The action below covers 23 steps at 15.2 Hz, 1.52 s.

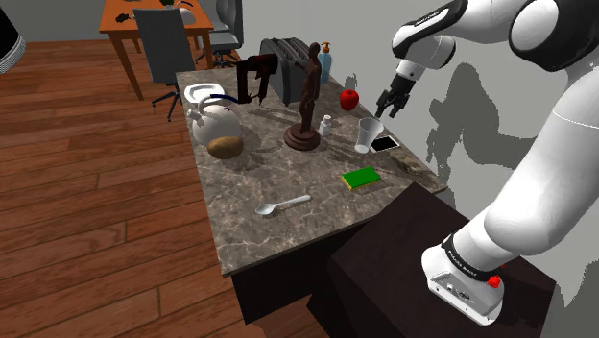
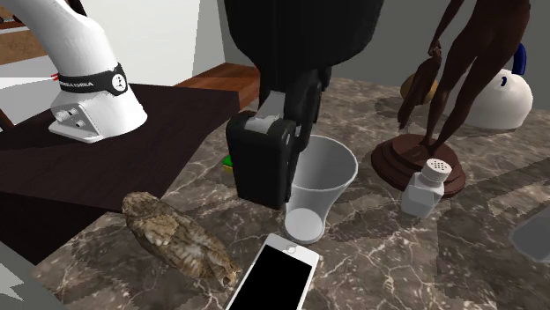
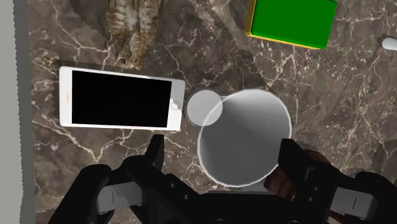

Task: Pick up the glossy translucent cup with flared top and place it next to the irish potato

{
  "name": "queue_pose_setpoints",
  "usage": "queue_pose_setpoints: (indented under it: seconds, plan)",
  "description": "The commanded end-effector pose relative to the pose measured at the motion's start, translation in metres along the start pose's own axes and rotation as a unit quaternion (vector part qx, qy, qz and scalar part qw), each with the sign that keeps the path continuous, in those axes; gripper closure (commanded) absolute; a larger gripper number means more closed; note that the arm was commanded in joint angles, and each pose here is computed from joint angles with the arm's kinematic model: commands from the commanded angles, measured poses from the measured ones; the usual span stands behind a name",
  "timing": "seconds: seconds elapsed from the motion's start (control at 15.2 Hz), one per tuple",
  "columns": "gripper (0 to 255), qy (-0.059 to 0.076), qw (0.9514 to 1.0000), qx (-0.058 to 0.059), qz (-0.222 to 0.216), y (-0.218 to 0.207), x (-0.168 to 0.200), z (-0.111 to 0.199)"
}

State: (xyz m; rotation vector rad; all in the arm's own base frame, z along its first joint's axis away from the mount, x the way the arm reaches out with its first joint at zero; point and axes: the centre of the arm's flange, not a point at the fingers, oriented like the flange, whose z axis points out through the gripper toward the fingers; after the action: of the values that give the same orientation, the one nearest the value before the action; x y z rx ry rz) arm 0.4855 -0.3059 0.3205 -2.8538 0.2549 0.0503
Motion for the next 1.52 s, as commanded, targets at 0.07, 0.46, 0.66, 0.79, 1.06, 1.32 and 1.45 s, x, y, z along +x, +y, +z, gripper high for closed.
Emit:
queue_pose_setpoints:
  seconds: [0.07,0.46,0.66,0.79,1.06,1.32,1.45]
  plan:
    - [0,0.001,1.0,0.006,-0.001,0.018,0.012,0.015]
    - [0,0.001,1.0,0.006,-0.001,0.017,0.013,0.046]
    - [0,0.001,1.0,0.006,-0.001,0.017,0.013,0.05]
    - [0,0.001,1.0,0.006,-0.001,0.017,0.013,0.05]
    - [255,0.001,1.0,0.006,-0.001,0.017,0.013,0.049]
    - [255,0.001,1.0,0.006,-0.001,0.017,0.013,0.049]
    - [255,0.001,1.0,0.006,-0.001,0.017,0.013,0.049]
